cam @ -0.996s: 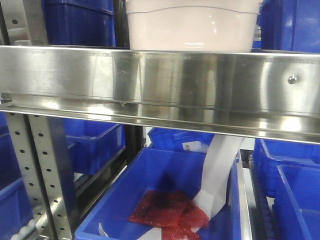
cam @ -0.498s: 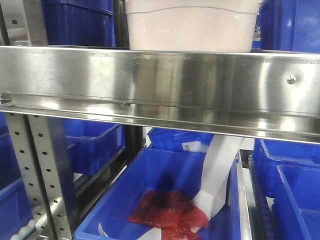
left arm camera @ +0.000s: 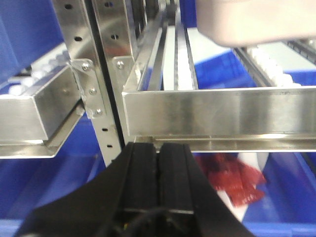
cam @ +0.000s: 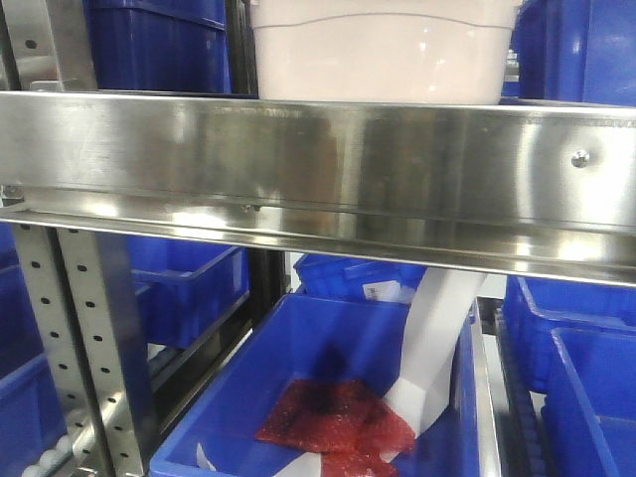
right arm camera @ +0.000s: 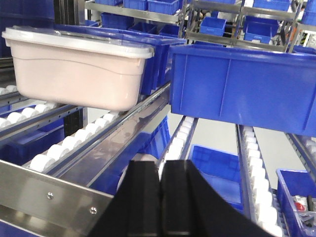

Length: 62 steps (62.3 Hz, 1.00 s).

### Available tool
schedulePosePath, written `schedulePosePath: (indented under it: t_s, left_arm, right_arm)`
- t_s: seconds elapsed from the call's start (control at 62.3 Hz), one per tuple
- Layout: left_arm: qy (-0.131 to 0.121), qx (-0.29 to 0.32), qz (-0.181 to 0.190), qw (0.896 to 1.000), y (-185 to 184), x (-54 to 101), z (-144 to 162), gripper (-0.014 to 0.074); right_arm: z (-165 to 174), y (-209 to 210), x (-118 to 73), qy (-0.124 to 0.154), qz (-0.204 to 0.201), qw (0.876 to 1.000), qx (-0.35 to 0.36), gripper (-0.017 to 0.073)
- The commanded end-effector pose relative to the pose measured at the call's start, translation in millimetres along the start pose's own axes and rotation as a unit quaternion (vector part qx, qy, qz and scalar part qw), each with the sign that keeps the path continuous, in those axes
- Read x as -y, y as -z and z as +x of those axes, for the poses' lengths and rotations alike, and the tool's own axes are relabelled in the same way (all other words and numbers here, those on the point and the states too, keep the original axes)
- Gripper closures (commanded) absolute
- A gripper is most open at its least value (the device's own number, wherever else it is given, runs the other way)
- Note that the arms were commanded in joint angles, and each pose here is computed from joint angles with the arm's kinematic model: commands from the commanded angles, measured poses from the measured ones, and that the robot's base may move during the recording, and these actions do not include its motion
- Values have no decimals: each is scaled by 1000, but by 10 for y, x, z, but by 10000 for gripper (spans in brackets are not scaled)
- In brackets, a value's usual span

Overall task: Grab white bin and place on right shelf
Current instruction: 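Withdraw both grippers back from the shelved bin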

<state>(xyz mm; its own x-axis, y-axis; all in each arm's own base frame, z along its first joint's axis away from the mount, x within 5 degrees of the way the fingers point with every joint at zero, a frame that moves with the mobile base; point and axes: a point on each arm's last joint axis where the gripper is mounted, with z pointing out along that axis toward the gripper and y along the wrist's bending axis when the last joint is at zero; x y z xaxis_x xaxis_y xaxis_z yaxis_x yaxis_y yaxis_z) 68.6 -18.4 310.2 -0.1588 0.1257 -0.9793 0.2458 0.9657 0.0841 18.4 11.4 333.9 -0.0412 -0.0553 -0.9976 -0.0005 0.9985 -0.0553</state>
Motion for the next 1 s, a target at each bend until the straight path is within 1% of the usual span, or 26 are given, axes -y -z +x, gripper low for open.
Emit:
schedulePosePath:
  t_s: [0.0,0.032,0.145,0.594,0.707,0.771,0.803,0.851,0.867,0.948,0.98]
  left_arm:
    - [8,66,-13,998,55,-24,-154,711]
    - [9,66,-13,998,55,-24,-154,711]
    - [29,69,-5,997,54,-12,-157,711]
    - [29,68,-5,997,54,-12,-156,711]
    - [30,63,-6,998,34,-9,-83,711]
    - [41,71,-9,997,47,-4,9,711]
    - [60,76,-11,995,50,-3,81,711]
    - [75,87,-17,993,58,-5,176,711]
    - [75,96,-21,992,71,-7,198,711]
    - [48,110,-39,992,63,-11,418,711]
    - [44,115,-42,991,57,-8,509,711]
  right_arm:
    - [-156,7,29,-3,16,999,51,484]
    - [-155,8,29,-3,16,999,50,484]
    - [-151,7,28,-3,15,999,48,484]
    - [-151,7,28,-3,15,999,48,484]
    - [-151,7,28,-3,15,999,48,484]
    - [-151,7,28,-3,15,999,48,484]
    - [-151,7,28,-3,15,999,48,484]
    - [-151,7,28,-3,15,999,48,484]
    - [-151,7,28,-3,15,999,48,484]
    - [-151,7,28,-3,15,999,48,484]
    - [-151,7,28,-3,15,999,48,484]
